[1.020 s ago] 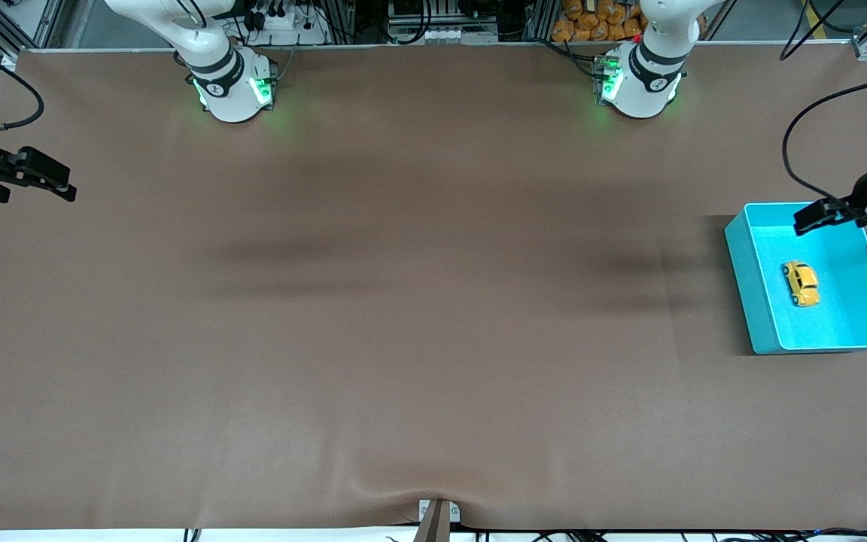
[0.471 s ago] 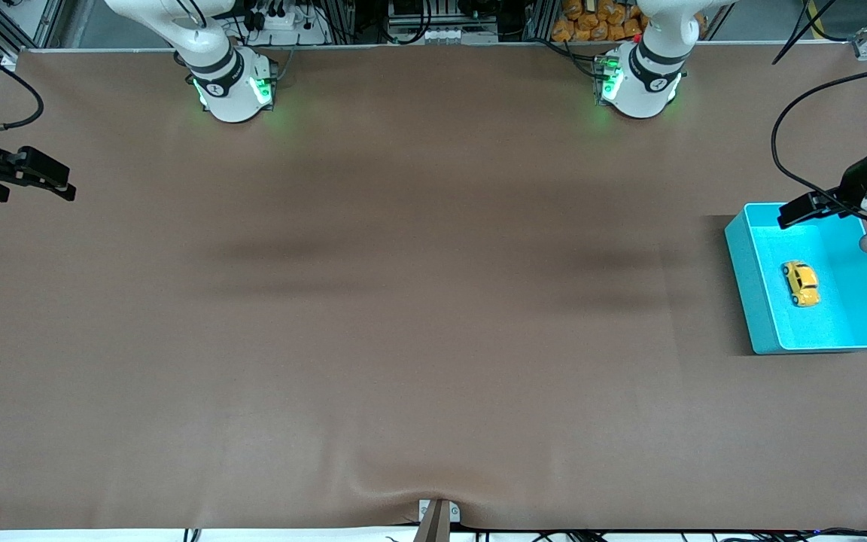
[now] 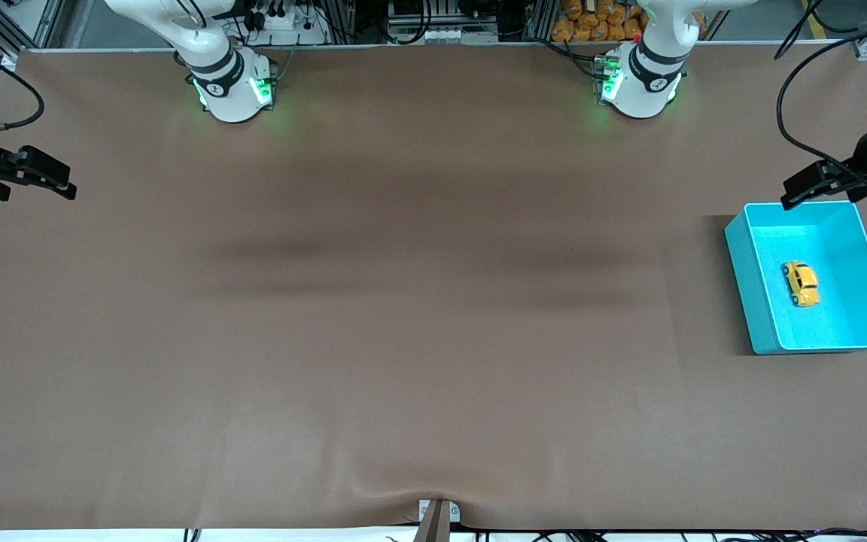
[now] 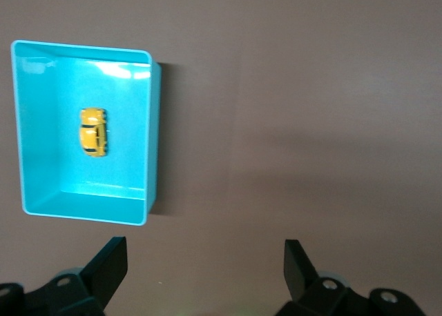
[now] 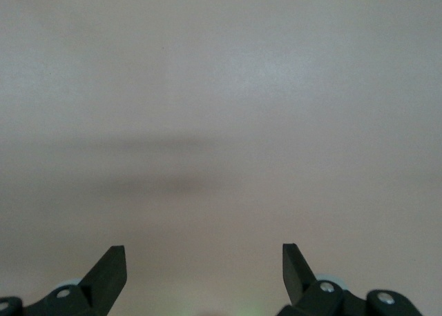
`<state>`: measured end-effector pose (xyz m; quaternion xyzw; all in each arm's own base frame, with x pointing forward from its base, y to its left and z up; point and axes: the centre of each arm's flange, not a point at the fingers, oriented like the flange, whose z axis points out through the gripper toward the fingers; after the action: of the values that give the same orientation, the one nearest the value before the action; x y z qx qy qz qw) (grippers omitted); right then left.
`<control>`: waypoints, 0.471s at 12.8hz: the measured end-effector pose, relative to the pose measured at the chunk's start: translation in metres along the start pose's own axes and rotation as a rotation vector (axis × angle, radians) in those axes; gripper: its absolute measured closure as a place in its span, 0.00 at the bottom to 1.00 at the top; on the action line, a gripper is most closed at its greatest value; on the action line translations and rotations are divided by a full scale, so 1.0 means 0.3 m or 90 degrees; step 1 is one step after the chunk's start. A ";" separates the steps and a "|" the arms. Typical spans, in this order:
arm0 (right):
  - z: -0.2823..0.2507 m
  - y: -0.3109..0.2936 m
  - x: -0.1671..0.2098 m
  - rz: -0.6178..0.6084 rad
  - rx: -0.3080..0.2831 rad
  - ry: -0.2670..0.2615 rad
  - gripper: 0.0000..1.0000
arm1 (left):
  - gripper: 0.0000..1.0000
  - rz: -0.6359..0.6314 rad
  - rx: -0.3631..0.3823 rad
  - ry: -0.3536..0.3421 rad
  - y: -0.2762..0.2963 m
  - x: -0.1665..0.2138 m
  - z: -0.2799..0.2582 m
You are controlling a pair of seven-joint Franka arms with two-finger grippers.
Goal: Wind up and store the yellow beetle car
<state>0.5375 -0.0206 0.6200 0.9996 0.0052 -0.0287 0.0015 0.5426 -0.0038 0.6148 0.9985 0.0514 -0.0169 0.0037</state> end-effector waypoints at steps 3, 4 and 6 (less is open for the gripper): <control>0.000 0.001 0.000 0.000 0.000 0.000 0.00 | 0.00 0.009 -0.015 -0.005 0.020 -0.027 -0.078; 0.000 0.001 0.000 0.000 0.000 0.000 0.00 | 0.00 0.015 -0.016 -0.005 0.019 -0.033 -0.093; -0.001 0.001 0.000 0.000 0.000 0.000 0.00 | 0.00 0.034 -0.017 0.004 0.017 -0.048 -0.124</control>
<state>0.5375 -0.0209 0.6202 0.9996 0.0050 -0.0285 0.0017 0.5299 -0.0100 0.6527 0.9995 0.0249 -0.0131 0.0174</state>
